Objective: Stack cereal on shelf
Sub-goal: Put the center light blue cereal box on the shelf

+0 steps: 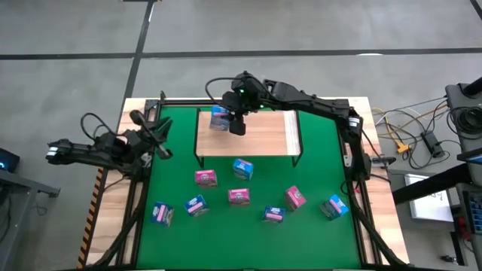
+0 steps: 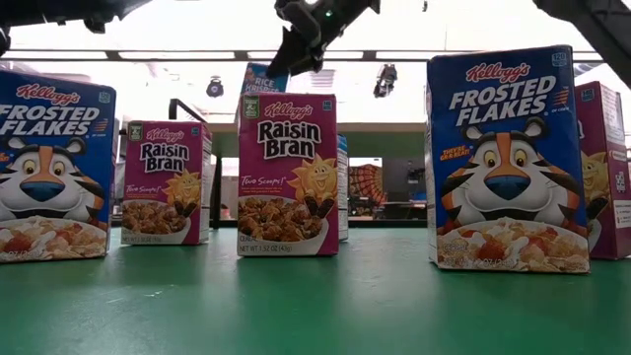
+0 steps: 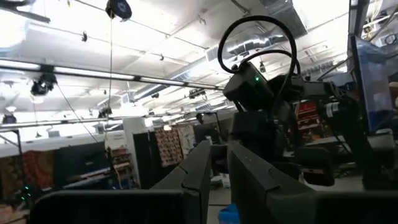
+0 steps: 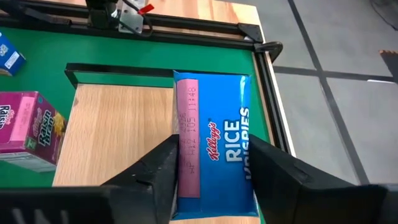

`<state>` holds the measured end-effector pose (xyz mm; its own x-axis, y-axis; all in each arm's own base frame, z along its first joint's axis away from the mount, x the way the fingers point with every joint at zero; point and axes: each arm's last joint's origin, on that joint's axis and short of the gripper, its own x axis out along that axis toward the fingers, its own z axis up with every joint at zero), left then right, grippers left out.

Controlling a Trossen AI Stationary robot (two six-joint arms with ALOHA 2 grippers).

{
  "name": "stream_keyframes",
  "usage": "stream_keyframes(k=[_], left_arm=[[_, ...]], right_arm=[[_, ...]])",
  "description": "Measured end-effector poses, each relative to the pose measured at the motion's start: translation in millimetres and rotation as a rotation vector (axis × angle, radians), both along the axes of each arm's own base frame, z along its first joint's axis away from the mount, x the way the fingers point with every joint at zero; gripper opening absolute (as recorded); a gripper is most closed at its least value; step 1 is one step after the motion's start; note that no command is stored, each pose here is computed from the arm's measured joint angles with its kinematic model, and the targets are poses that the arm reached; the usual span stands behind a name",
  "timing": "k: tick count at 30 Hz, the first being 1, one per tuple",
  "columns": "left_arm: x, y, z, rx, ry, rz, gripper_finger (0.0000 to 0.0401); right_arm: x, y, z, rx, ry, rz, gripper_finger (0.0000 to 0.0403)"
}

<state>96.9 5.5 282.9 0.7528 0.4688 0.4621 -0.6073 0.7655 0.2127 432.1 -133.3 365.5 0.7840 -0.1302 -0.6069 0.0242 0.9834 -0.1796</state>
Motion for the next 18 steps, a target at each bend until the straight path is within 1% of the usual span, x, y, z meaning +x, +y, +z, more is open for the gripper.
stream_keyframes(k=[5,10,14,18], left_arm=[[-2.5,0.3,1.0,0.033,0.008,0.021,0.0038],[-2.8,0.3,1.2,0.050,0.017,0.032,0.0038],[-3.0,0.3,1.4,0.063,0.022,0.040,0.0038],[-3.3,0.3,2.8,0.066,0.020,0.041,0.0038]], right_arm=[[5.3,-1.7,-4.7,-0.003,0.009,0.004,0.0213],[4.6,-1.5,-2.6,-0.003,-0.001,0.002,0.0241],[1.2,0.0,3.0,0.011,-0.015,-0.011,0.0251],[-5.5,4.6,16.1,0.025,-0.052,-0.024,0.0246]])
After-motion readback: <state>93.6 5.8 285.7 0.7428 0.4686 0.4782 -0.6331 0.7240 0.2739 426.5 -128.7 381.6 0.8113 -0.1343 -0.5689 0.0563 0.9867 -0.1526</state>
